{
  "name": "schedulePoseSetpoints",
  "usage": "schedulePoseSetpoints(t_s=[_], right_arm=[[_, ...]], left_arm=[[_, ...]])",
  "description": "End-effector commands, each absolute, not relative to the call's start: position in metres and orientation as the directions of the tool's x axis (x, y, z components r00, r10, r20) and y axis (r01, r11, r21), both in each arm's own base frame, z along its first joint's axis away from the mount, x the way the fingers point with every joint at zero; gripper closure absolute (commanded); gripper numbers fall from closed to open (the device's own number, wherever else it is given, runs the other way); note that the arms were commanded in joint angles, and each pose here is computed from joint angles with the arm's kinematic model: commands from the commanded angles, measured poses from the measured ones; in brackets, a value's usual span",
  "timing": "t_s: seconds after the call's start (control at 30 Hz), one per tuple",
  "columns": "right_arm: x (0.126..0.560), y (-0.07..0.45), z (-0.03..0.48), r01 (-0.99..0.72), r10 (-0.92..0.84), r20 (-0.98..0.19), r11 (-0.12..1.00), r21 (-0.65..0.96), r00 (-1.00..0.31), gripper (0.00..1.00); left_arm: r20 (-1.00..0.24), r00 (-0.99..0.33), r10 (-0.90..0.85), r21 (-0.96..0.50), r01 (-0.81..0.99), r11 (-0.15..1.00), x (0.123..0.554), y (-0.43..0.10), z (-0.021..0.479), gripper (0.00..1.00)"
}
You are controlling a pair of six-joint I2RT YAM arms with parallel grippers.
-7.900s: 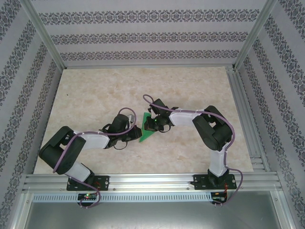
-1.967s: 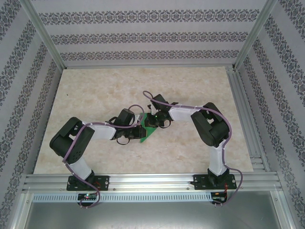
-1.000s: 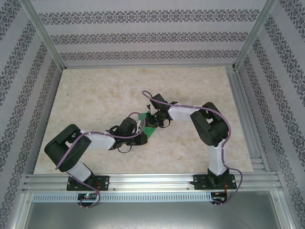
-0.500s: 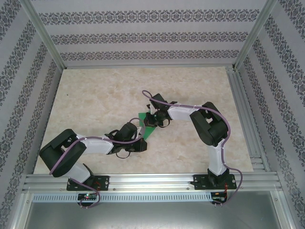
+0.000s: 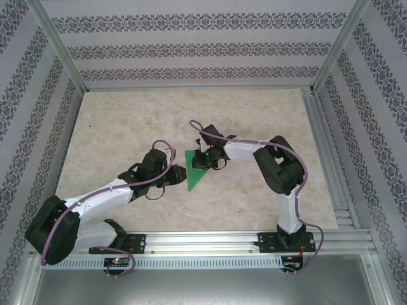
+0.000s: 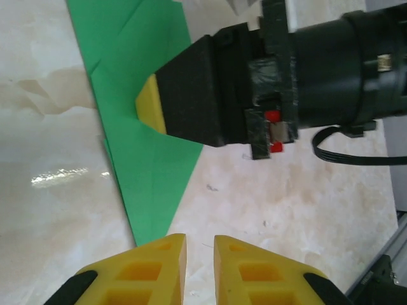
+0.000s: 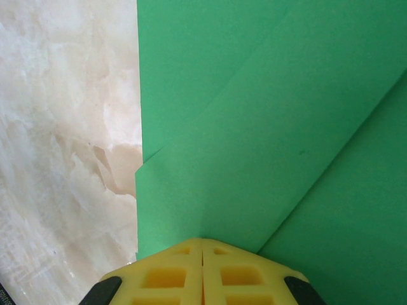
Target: Fold a paper plane with a square sheet of paper (pick it up from the middle)
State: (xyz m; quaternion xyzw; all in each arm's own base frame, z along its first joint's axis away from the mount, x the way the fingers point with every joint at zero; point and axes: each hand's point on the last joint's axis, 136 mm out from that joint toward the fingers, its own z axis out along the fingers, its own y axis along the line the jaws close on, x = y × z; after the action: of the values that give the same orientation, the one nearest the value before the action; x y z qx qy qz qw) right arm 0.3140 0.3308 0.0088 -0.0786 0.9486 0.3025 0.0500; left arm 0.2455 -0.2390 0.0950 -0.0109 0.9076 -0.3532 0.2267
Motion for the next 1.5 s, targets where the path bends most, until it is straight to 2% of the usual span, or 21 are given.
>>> schedulePoseSetpoints(t_s=[0.0,0.17,0.6,1.03,1.27,1.47], right_arm=[[0.294,0.280,-0.061,-0.079,-0.077,-0.021,0.933,0.350,-0.997,0.93],[0.293,0.281,-0.062,-0.079,-0.078,-0.018,0.934,0.349,-0.997,0.93],[0.291,0.280,-0.066,-0.075,-0.076,-0.010,0.937,0.340,-0.997,0.93],[0.290,0.275,-0.070,-0.068,-0.070,-0.003,0.948,0.311,-0.998,0.93],[0.292,0.276,-0.067,-0.072,-0.072,-0.009,0.946,0.315,-0.997,0.93],[0.302,0.292,-0.035,-0.106,-0.087,-0.067,0.916,0.387,-0.994,0.91]], left_arm=[[-0.410,-0.899,-0.155,-0.652,0.170,0.739,0.256,-0.250,0.093,0.80],[-0.374,-0.918,-0.129,-0.675,0.175,0.716,0.265,-0.267,0.080,0.81],[-0.266,-0.962,-0.067,-0.635,0.122,0.763,0.266,-0.275,0.029,0.84],[-0.157,-0.986,0.053,-0.571,0.134,0.810,0.207,-0.263,0.000,0.85],[-0.151,-0.984,0.099,-0.550,0.167,0.818,0.185,-0.259,0.004,0.84],[-0.275,-0.961,0.018,-0.551,0.173,0.816,0.214,-0.260,0.039,0.78]])
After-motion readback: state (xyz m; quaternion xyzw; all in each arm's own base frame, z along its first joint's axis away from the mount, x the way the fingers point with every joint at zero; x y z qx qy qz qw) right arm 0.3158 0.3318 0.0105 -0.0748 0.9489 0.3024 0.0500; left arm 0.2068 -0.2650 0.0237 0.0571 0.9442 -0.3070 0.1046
